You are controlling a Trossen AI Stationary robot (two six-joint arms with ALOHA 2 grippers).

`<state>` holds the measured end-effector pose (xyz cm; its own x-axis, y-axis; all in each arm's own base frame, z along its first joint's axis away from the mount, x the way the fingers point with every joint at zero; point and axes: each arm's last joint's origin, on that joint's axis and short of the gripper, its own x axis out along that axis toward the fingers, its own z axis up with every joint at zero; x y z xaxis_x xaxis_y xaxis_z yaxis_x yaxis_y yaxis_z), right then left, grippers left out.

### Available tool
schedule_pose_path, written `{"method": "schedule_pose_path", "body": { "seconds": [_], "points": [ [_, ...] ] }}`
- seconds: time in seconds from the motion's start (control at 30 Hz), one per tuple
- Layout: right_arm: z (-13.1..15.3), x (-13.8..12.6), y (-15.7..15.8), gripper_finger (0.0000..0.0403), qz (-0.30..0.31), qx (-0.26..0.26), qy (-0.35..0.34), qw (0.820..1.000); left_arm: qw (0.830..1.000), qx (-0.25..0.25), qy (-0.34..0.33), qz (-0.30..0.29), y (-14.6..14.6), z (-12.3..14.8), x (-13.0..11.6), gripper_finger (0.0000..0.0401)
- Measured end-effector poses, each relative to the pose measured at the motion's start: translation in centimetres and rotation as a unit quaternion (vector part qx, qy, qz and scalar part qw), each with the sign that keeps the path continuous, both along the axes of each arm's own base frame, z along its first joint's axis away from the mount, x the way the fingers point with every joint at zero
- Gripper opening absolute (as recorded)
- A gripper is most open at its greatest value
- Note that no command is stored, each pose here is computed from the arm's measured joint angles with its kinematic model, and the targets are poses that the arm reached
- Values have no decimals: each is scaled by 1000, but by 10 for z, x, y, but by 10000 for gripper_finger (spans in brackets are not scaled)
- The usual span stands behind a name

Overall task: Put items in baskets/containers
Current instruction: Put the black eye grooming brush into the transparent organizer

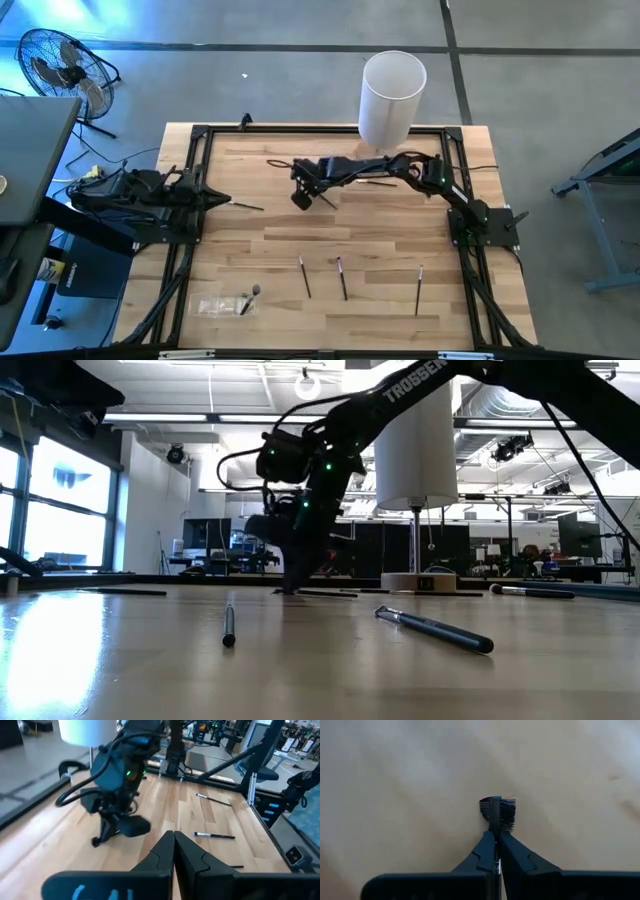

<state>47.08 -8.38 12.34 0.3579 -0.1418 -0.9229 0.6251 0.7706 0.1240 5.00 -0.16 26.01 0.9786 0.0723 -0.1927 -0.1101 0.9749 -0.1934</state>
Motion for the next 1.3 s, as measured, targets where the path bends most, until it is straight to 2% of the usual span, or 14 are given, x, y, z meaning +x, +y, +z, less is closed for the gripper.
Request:
{"method": "schedule_pose_path", "body": {
  "seconds": [0.13,0.27,0.37,0.43,0.57,0.63,0.8,0.87,1.03,1.13,1.3],
  "points": [
    [10,-3,31,4,80,-2,25,996,999,-16,29,-2,-2,-3,7,0],
    [29,-10,72,3,163,-3,40,986,998,-22,52,-16,-4,-5,15,0],
    [47,-15,97,2,195,-25,36,980,997,-33,60,-21,-5,-5,19,0],
    [50,-19,112,1,211,-36,23,977,998,-36,47,-23,-6,-3,24,0],
    [46,-34,139,1,205,-28,-8,978,999,-9,-23,-32,-8,-1,36,0],
    [54,-44,150,1,190,-17,-59,980,998,12,-54,-33,-9,-3,42,0],
    [62,-79,170,1,148,8,-183,972,998,30,-54,-15,-9,-18,49,0],
    [68,-90,179,1,152,1,-255,955,998,32,-48,-13,-9,-23,50,0],
    [73,-97,205,0,182,-48,-431,882,998,32,-46,-15,-9,-24,50,0],
    [83,-83,219,0,150,-84,-499,849,998,32,-45,-16,-9,-24,50,0],
    [100,-31,245,0,192,-139,-540,808,998,39,-45,-16,-9,-24,50,0]
  ]
}}
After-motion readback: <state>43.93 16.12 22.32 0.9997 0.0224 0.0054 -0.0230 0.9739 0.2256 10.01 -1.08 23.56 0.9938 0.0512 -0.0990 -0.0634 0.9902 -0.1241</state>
